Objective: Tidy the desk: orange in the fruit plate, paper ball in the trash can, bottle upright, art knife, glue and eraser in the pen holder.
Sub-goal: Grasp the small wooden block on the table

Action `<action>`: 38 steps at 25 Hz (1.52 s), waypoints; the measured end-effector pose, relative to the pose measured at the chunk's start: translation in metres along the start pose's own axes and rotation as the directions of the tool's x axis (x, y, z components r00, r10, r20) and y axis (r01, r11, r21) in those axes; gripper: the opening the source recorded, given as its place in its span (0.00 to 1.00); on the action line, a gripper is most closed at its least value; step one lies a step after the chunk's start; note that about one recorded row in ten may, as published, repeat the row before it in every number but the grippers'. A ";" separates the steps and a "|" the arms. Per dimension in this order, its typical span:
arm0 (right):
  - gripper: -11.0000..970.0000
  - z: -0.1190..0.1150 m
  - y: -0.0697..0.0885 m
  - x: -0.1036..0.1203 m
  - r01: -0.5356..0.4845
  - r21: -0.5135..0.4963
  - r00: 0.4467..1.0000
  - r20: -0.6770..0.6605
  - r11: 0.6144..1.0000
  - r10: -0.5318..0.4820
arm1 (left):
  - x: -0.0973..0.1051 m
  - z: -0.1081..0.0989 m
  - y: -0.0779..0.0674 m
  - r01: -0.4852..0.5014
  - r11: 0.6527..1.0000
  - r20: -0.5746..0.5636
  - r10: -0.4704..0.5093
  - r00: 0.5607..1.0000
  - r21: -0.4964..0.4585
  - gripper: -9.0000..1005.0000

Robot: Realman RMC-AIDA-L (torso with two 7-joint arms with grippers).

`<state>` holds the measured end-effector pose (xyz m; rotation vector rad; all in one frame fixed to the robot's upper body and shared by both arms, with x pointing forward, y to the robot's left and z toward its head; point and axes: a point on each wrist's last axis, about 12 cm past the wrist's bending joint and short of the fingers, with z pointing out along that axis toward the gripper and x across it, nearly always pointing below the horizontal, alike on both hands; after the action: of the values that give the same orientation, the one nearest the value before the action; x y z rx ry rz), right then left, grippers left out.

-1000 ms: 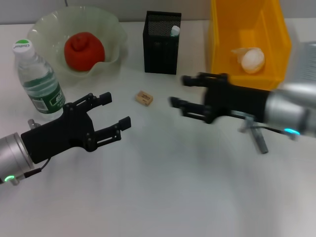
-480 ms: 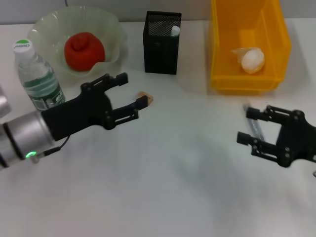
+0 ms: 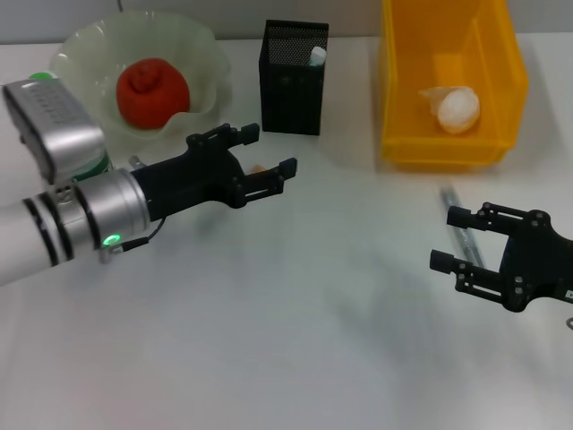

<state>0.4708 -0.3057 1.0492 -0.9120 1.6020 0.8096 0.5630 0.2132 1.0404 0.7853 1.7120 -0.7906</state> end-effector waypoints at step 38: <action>0.64 0.008 -0.006 -0.004 0.011 0.000 1.000 -0.004 1.000 -0.011 | 0.018 0.029 0.005 -0.105 0.985 -0.229 0.073 0.971 -0.134 0.81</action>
<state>0.4800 -0.3013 1.0510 -0.9228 1.5992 0.8006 0.5781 0.1942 1.0151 0.8702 1.8961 -0.5247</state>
